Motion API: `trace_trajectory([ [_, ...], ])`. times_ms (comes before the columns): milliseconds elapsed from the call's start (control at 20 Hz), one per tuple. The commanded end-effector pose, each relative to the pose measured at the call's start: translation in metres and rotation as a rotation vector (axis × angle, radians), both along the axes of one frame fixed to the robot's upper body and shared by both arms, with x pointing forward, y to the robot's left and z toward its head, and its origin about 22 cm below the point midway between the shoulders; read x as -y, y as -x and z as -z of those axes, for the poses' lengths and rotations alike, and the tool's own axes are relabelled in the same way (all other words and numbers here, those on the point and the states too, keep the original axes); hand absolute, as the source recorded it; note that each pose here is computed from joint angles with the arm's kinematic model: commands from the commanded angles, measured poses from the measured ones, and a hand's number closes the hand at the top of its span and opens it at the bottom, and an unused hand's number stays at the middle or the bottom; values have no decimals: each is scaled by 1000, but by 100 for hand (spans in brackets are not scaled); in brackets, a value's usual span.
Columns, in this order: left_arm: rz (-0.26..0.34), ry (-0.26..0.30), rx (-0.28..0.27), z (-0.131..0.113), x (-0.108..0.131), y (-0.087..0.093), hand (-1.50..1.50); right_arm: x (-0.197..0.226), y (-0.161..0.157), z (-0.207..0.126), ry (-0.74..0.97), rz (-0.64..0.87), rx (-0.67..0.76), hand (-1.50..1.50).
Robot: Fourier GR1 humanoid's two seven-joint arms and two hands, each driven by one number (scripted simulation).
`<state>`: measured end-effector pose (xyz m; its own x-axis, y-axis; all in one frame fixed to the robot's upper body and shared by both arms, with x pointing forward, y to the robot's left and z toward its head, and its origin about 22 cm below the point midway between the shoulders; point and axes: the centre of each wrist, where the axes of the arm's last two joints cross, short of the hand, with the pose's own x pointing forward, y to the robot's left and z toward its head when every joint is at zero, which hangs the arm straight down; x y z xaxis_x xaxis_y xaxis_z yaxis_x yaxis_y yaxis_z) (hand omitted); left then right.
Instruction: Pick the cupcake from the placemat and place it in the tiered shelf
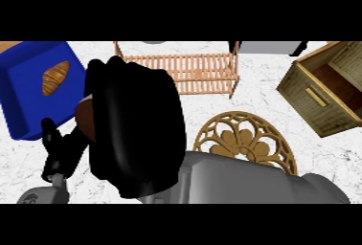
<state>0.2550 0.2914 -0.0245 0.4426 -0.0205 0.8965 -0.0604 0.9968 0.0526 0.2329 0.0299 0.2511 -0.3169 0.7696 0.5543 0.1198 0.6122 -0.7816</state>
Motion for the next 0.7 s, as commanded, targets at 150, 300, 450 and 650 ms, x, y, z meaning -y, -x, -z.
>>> trace_trajectory([
  [150, -5, -13, 7, 4, -2, 2, 0, -9, -21, -69, -95, 195, -78, 150],
  [300, -2, 3, -8, 5, 1, 1, 0, -4, -45, -96, -119, 230, -69, 150],
  [450, -16, 3, 13, 4, -3, 1, 0, -11, -51, -115, -109, 248, -52, 150],
  [650, 5, 5, 3, 14, -8, 4, 0, 16, -81, -135, -96, 228, -50, 150],
])
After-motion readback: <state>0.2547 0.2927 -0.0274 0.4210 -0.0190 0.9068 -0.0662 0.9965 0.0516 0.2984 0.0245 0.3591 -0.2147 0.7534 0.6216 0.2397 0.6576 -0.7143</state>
